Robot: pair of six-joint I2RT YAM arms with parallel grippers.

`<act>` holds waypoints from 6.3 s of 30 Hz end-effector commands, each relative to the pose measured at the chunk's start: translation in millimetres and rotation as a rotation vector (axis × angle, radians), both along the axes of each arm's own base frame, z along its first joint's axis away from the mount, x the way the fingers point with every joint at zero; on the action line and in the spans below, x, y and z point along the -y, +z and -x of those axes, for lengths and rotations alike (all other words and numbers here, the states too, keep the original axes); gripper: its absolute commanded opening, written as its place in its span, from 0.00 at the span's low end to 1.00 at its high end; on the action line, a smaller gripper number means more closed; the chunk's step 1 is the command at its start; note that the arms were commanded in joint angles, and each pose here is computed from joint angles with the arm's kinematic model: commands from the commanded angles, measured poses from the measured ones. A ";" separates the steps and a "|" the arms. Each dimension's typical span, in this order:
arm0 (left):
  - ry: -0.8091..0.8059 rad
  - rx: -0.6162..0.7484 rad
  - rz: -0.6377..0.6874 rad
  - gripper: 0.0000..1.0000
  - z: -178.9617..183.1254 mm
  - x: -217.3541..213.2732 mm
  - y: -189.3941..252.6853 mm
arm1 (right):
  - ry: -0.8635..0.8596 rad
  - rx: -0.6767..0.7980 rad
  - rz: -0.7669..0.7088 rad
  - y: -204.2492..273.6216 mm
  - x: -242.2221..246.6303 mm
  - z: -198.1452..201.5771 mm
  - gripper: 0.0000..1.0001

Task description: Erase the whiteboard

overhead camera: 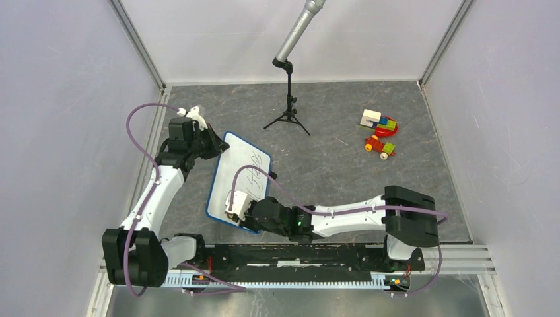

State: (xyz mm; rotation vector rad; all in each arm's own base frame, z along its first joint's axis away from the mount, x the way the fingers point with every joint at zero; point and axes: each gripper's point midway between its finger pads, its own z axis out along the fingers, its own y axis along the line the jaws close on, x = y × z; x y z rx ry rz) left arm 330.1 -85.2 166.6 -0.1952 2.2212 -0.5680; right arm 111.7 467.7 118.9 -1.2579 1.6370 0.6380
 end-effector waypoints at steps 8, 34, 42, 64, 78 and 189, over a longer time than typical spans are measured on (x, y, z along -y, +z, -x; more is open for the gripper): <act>0.026 -0.105 -0.057 0.25 10.4 -9.4 -10.1 | -0.036 -0.029 -0.199 -37.7 34.3 -3.0 0.16; -0.036 -0.163 -0.174 0.57 48.8 -21.9 -19.5 | -0.017 -0.088 -0.309 5.5 -9.2 -35.3 0.16; -0.027 -0.188 -0.229 0.50 52.7 -26.4 -26.8 | -0.108 -0.149 -0.293 -33.6 30.5 -40.7 0.16; 0.026 -0.195 -0.280 0.05 60.0 -35.2 -30.3 | 0.013 -0.103 -0.358 -11.0 -5.3 -14.3 0.16; 0.038 -0.168 -0.329 0.02 58.1 -42.0 -32.1 | -0.031 -0.104 -0.296 -31.2 16.1 -15.3 0.16; -0.032 -0.103 -0.317 0.02 62.4 -22.0 -23.6 | -0.233 -0.181 -0.302 -83.6 41.6 -88.9 0.16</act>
